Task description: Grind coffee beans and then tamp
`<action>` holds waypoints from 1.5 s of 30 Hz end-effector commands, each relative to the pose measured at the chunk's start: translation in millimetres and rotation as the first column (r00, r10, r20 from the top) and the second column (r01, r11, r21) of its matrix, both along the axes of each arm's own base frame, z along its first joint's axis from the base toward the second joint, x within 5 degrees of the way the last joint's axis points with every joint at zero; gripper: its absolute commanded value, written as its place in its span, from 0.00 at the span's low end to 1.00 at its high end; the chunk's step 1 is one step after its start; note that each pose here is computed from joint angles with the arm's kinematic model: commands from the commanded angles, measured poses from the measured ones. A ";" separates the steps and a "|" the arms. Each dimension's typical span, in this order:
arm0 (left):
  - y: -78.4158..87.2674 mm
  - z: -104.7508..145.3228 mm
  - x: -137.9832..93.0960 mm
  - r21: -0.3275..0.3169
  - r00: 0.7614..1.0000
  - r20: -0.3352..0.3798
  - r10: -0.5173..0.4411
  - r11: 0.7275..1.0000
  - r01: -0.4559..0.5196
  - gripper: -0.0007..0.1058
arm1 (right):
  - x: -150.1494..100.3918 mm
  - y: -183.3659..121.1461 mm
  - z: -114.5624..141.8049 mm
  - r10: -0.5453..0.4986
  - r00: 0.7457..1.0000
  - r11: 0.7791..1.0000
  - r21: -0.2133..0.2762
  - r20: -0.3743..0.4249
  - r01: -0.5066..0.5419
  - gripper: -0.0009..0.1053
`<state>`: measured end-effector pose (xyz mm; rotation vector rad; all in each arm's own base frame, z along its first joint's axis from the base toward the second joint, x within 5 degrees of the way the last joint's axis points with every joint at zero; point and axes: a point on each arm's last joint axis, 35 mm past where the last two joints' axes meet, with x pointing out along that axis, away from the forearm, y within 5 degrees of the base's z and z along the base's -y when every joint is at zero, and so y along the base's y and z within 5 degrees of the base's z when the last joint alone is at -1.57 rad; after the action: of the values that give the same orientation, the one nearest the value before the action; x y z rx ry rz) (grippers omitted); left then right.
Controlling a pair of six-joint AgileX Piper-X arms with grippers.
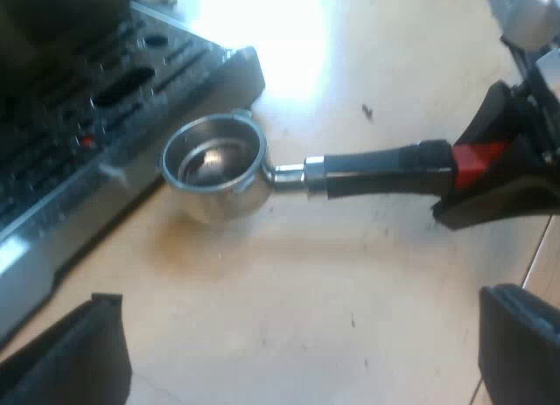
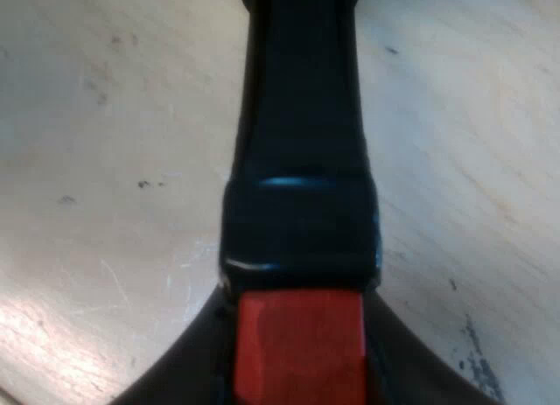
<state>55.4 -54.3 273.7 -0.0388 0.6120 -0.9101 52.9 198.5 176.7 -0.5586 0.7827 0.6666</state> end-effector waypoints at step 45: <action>-51.9 -44.4 72.0 0.208 0.984 -0.171 -0.048 0.974 0.083 0.78 | -0.4 10.6 -49.4 0.018 0.993 0.984 -0.174 -0.114 -0.038 0.47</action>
<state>126.9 -105.1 227.3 0.0954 0.8755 -0.9013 53.7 214.4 129.3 -0.6638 0.9078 0.6665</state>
